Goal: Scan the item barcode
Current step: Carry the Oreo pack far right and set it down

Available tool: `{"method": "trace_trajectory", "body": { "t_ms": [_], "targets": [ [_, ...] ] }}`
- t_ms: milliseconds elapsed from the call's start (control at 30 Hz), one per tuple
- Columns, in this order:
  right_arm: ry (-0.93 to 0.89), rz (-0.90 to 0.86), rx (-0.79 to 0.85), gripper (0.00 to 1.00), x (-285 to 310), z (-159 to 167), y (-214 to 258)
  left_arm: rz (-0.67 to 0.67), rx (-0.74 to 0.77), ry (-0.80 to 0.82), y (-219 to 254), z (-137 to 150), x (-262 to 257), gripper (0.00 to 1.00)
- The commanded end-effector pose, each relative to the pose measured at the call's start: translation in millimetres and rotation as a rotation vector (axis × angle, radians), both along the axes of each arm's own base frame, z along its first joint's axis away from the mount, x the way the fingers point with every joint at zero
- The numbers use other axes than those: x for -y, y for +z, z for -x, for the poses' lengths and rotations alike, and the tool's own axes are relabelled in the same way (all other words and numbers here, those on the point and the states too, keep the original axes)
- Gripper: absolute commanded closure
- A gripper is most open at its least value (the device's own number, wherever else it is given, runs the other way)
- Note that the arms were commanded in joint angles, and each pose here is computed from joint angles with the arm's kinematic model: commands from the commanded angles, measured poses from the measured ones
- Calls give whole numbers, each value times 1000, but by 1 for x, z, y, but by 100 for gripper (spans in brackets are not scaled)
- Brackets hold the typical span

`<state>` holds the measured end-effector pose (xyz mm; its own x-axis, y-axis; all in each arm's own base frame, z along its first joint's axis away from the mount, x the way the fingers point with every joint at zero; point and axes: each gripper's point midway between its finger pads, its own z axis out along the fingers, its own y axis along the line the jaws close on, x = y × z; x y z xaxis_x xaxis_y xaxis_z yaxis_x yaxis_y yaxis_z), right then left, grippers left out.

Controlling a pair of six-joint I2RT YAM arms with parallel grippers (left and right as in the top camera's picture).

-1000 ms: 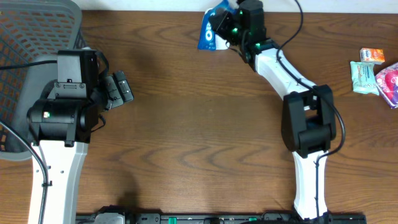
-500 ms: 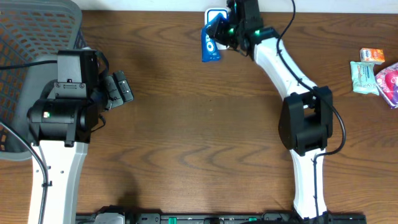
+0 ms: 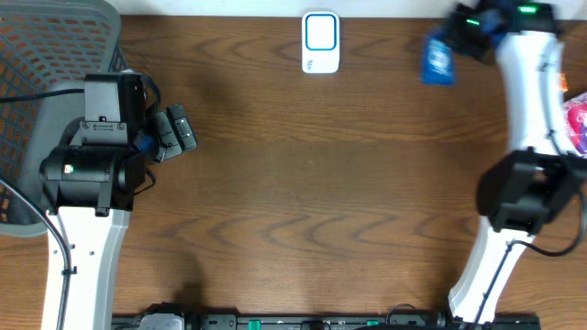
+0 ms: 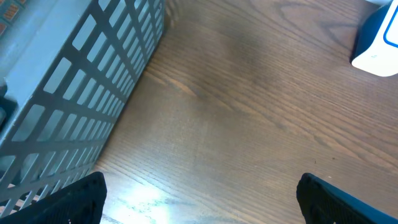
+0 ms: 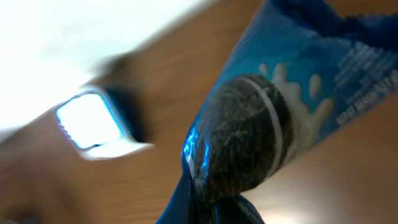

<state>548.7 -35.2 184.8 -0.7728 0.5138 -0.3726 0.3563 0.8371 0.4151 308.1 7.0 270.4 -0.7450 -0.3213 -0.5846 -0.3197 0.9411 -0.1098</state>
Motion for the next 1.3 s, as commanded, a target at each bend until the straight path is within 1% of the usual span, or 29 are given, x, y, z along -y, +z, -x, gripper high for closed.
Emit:
{"method": "trace_trajectory", "body": {
  "t_ms": [0,33,67,200,367,433,567,767,933,967,1000,1033,1067,1167,1233,1267],
  "targets": [
    [-87,261,-72,99,87,29,2,-15,4,-2,3,0,-3,2],
    [-140,339,-127,99,120,44,-1,-15,4,-2,3,0,-3,2],
    [-168,380,-156,99,140,54,-2,-15,4,-2,3,0,-3,2],
    [-202,439,-199,99,190,76,-2,-15,4,-2,3,0,-3,2],
    [-317,424,-219,99,239,102,-3,-15,4,-2,3,0,-3,2],
    [-396,399,-230,99,257,115,-5,-15,4,-2,3,0,-3,2],
    [-481,371,-263,99,284,138,-13,-15,4,-2,3,0,-3,2],
    [-594,316,-338,99,314,175,-52,-15,4,-2,3,0,-3,2],
    [-687,274,-348,99,326,188,-73,-15,4,-2,3,0,-3,2],
    [-697,272,-348,98,328,189,-75,-15,4,-2,3,0,-3,2],
    [-708,268,-346,92,329,190,-77,-15,4,-2,3,0,-3,2],
    [-715,266,-343,84,329,189,-79,-15,4,-2,3,0,-3,2],
    [-725,262,-342,81,330,190,-81,-15,4,-2,3,0,-3,2],
    [-736,255,-348,78,330,191,-85,-15,4,-2,3,-1,-3,2],
    [-747,251,-341,59,330,190,-88,-15,4,-2,3,0,-3,2],
    [-746,245,-334,50,329,188,-88,-15,4,-2,3,0,-3,2]
  ]
}}
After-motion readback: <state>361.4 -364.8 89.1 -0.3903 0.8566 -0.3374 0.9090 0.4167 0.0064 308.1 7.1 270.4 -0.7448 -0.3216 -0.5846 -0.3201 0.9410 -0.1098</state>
